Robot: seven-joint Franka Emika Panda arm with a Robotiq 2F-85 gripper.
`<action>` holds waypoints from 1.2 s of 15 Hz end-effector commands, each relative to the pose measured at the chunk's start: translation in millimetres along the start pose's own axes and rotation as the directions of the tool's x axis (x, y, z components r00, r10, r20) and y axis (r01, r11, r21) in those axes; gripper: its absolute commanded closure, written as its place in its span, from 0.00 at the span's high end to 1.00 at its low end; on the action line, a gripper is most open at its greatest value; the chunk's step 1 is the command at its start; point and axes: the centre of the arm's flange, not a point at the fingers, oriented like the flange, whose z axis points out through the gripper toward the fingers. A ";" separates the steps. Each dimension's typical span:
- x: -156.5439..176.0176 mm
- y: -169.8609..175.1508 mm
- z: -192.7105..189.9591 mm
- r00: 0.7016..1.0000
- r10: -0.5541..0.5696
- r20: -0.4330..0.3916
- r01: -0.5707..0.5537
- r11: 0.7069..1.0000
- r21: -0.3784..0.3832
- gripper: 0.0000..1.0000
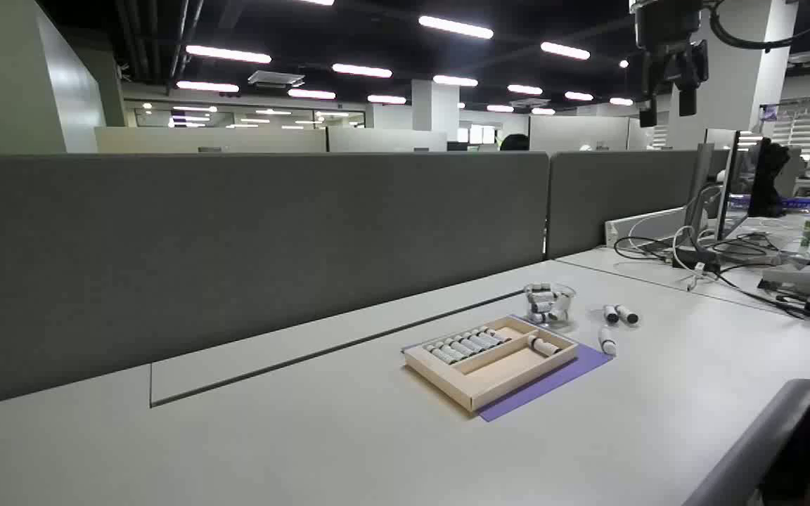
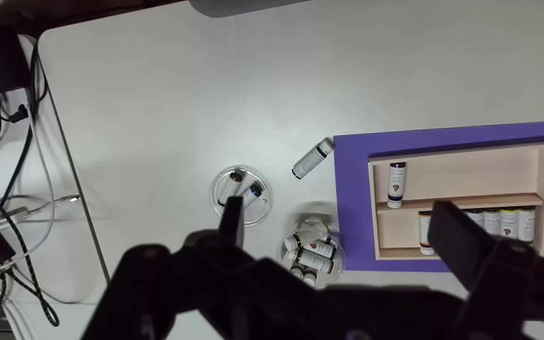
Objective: Pick up the bottle from the table and place it inside the clear bowl on the right
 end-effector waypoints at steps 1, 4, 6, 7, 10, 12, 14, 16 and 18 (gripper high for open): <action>0.1 0.1 0.0 1.000 0.000 0.000 0.000 1.000 0.000 1.00; 0.1 0.3 -0.3 1.000 0.001 -0.001 -0.001 1.000 0.000 1.00; 0.1 0.3 -0.3 1.000 0.001 -0.001 -0.001 1.000 0.000 1.00; 0.1 0.3 -0.3 1.000 0.001 -0.001 -0.001 1.000 0.000 1.00; 9.5 -0.3 14.6 0.999 0.047 0.004 -0.047 0.998 0.052 1.00; 25.8 -5.6 42.1 0.990 0.125 0.059 -0.131 0.983 0.125 1.00; 42.0 -15.3 73.8 0.974 0.206 0.091 -0.219 0.958 0.185 1.00; 59.7 -32.3 111.8 0.951 0.286 0.119 -0.306 0.929 0.211 1.00; 75.7 -50.5 152.3 0.915 0.375 0.150 -0.400 0.892 0.212 1.00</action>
